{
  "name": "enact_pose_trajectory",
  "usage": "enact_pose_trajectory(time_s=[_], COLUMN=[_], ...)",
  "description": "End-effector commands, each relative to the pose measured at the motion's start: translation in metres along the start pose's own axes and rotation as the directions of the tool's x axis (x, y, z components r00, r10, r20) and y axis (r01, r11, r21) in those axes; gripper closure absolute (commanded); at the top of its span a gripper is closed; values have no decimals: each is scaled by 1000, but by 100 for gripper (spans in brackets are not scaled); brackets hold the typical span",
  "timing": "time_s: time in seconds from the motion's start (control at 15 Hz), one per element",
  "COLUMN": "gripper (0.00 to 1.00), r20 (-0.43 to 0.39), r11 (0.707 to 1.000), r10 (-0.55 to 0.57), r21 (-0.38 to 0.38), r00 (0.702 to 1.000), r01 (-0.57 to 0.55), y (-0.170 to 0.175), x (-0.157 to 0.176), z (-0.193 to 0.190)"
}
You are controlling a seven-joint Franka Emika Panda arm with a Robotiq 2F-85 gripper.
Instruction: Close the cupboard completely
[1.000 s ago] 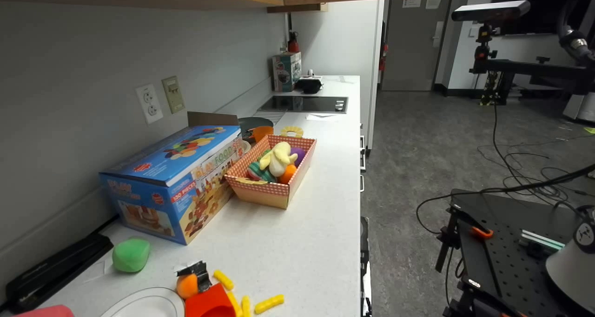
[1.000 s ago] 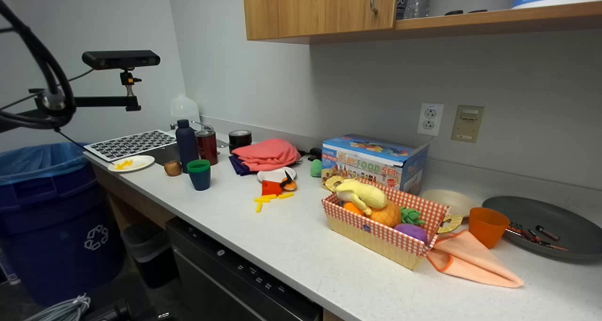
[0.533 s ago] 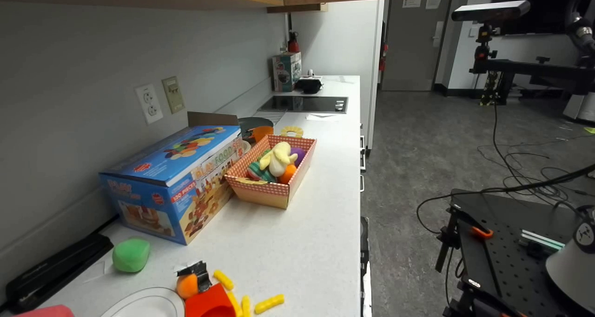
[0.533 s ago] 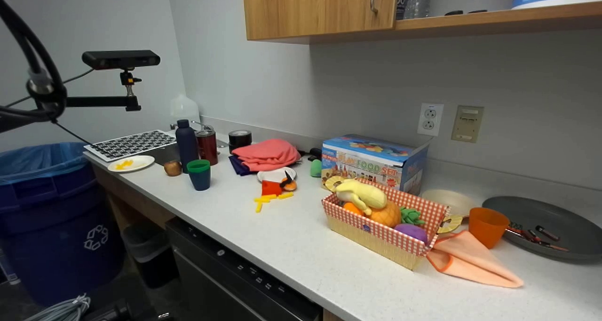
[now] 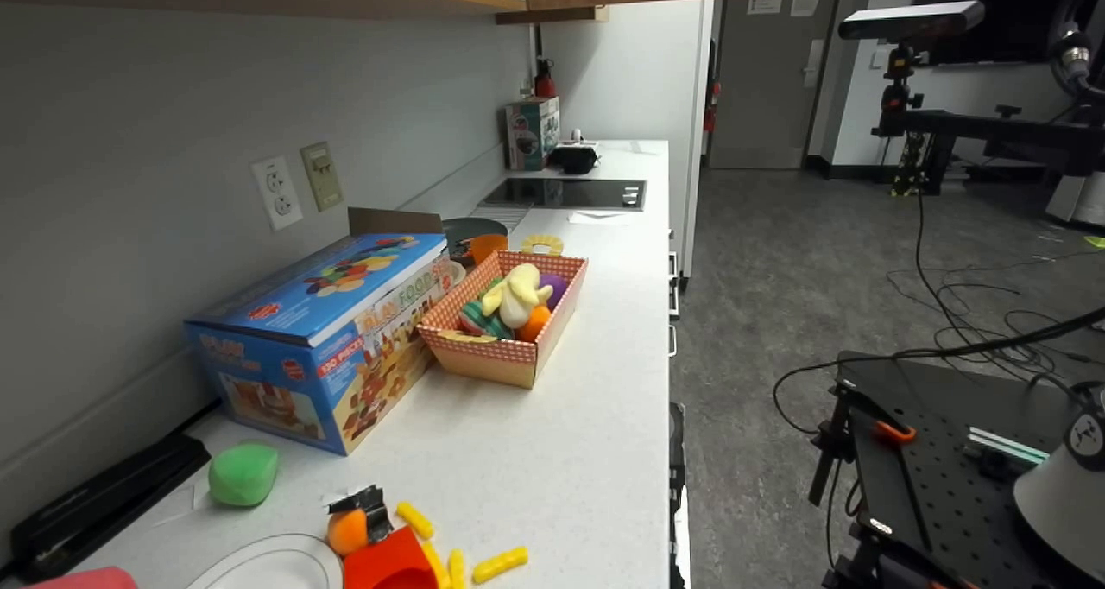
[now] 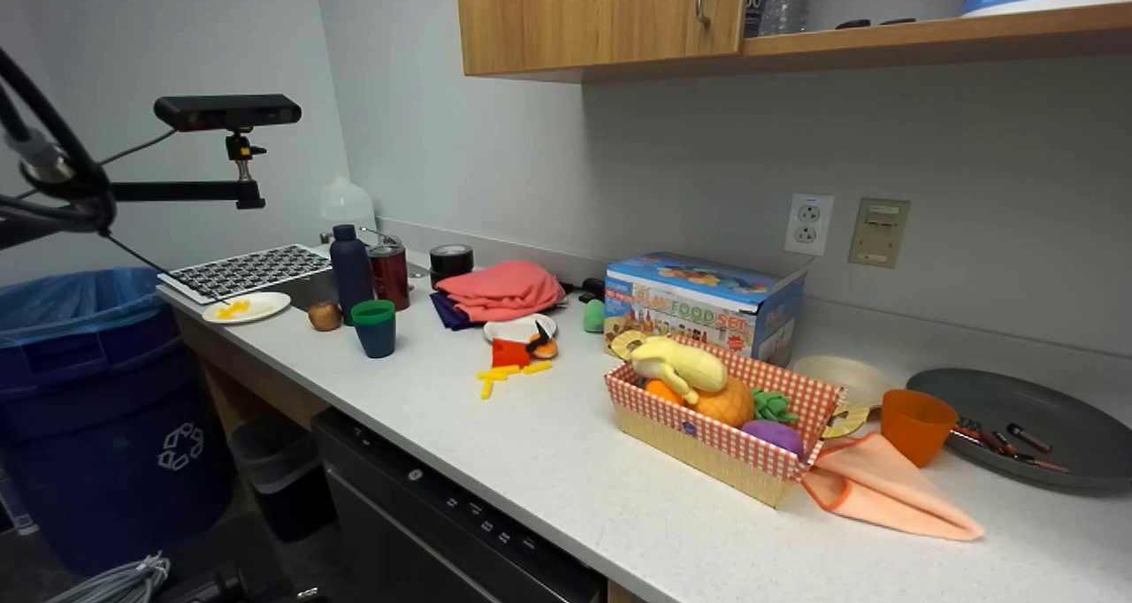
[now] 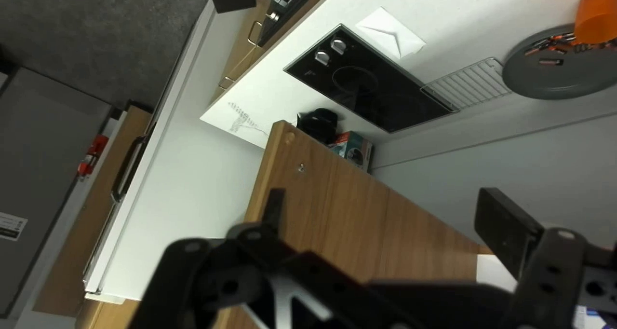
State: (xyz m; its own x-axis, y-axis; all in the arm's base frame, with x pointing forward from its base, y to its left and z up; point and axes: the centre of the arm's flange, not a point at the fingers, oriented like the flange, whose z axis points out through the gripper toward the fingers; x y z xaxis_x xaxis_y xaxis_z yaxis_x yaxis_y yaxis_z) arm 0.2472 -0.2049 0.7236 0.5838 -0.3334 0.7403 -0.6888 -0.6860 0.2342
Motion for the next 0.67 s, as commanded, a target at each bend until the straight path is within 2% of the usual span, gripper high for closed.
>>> enact_pose_trajectory(time_s=[0.0, 0.2, 0.4, 0.6], gripper=[0, 0, 0, 0], r20=[0, 17, 71, 83], r11=[1000, 1000, 1000, 999], r10=[-1, 6, 28, 48], r21=[0, 10, 1, -19], r00=[1000, 1000, 997, 995], r01=[1, -6, -28, -46], y=[0, -2, 12, 31], x=[0, 4, 31, 60], z=[0, -3, 5, 18])
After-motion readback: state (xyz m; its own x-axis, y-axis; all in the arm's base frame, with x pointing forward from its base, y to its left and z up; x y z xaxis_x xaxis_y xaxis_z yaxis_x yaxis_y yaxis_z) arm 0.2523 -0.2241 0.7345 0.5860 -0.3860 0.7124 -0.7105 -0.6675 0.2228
